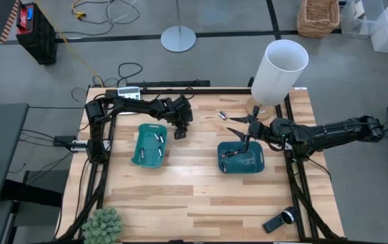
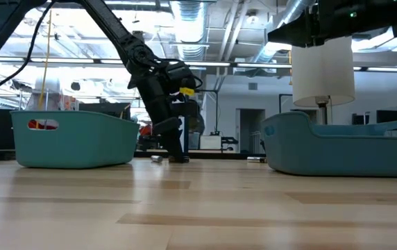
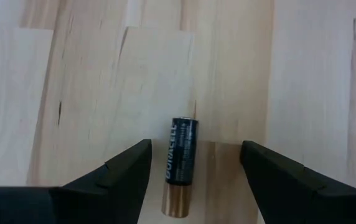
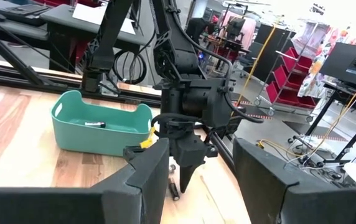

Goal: Sort batteries
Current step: Put the black battery into the dark blue bin

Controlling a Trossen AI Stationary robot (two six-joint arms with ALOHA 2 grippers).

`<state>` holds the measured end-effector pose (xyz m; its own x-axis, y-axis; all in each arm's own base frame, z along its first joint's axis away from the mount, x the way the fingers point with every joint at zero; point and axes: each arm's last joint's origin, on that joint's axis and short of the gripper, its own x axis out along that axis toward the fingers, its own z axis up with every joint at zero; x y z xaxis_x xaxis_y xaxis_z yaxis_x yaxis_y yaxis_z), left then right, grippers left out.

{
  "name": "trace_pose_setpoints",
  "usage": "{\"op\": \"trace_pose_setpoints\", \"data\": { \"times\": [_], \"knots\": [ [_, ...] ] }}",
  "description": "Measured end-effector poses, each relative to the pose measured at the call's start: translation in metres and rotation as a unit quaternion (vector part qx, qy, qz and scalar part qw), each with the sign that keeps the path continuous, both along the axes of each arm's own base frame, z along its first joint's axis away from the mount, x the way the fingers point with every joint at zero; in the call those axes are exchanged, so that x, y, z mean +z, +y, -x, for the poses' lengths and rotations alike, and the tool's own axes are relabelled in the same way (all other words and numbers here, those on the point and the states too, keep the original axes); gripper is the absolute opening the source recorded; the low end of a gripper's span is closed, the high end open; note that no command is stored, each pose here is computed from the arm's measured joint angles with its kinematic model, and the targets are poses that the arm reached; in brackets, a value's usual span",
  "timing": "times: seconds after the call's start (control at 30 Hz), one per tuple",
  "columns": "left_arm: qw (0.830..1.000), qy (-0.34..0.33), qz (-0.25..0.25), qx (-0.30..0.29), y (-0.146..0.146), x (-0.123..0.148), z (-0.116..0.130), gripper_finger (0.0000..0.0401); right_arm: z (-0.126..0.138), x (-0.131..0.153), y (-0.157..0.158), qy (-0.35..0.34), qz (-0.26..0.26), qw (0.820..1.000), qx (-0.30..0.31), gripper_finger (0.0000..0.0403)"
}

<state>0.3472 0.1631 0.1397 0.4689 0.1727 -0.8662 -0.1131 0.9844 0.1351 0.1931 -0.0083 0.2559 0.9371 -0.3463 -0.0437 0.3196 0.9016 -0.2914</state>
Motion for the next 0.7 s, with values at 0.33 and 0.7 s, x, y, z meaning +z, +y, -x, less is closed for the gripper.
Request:
{"op": "trace_pose_setpoints", "data": {
  "times": [0.33,0.7],
  "knots": [
    [1.0,0.001,0.008,0.01,0.0001,-0.0007,0.0007,0.0188,0.0,0.0,0.0,0.0,0.0,1.0,0.0,0.0193],
    [1.0,0.0,0.008,0.018,0.0003,-0.001,0.0004,0.0038,-0.0001,0.0,0.0,0.0,0.0,1.0,0.0,0.0193]
  ]
}}
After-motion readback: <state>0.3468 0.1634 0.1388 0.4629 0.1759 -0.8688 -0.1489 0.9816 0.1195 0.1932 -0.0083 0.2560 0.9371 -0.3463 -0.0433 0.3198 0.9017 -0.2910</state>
